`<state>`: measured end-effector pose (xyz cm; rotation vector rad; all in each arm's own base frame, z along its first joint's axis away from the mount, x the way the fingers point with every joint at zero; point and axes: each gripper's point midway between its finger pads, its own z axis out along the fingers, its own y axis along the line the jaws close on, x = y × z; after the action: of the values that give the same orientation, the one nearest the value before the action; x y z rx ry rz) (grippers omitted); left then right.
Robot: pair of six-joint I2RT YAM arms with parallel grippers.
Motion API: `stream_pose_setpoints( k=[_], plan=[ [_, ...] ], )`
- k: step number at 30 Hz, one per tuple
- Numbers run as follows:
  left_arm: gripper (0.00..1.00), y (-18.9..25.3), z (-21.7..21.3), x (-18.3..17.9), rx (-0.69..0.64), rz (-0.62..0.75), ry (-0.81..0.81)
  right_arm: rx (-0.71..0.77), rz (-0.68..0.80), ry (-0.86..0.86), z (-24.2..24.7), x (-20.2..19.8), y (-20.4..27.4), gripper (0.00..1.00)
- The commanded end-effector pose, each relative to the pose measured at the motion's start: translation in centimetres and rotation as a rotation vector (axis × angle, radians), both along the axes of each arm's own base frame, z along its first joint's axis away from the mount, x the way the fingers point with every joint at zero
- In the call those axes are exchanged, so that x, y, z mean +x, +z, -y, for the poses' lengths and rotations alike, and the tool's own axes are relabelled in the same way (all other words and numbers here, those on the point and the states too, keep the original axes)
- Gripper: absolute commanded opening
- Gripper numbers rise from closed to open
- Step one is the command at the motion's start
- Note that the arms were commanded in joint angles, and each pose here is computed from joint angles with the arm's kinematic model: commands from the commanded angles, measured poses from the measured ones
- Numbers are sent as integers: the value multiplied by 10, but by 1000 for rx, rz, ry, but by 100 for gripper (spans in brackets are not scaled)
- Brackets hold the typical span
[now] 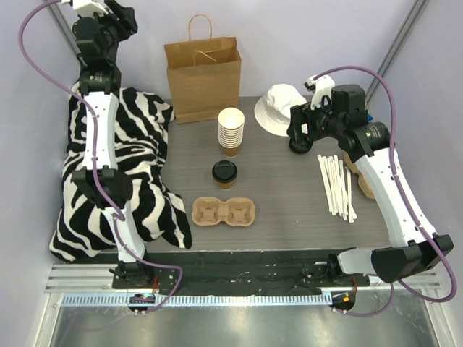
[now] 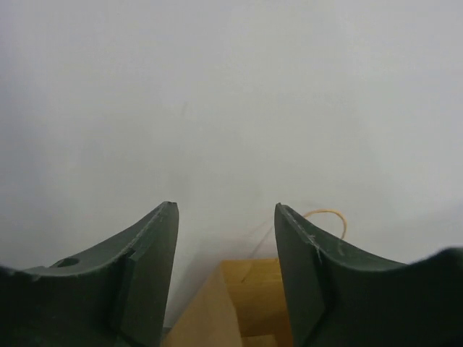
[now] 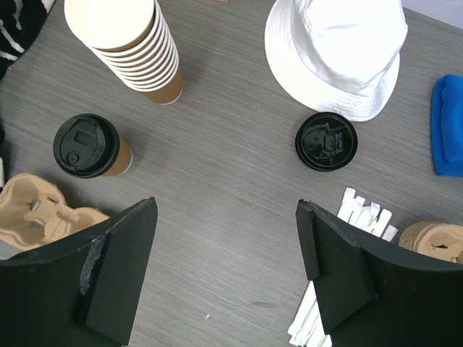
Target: Pack the takeout coffee
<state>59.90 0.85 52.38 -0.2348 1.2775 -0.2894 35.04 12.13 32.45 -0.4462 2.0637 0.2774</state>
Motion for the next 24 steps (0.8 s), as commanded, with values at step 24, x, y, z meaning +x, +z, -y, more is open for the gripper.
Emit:
stream_pose_setpoints(
  k=[24],
  plan=[
    [75,-179,60,62,157,-432,-84,32,16,-5,-3,7,1,86]
  ],
)
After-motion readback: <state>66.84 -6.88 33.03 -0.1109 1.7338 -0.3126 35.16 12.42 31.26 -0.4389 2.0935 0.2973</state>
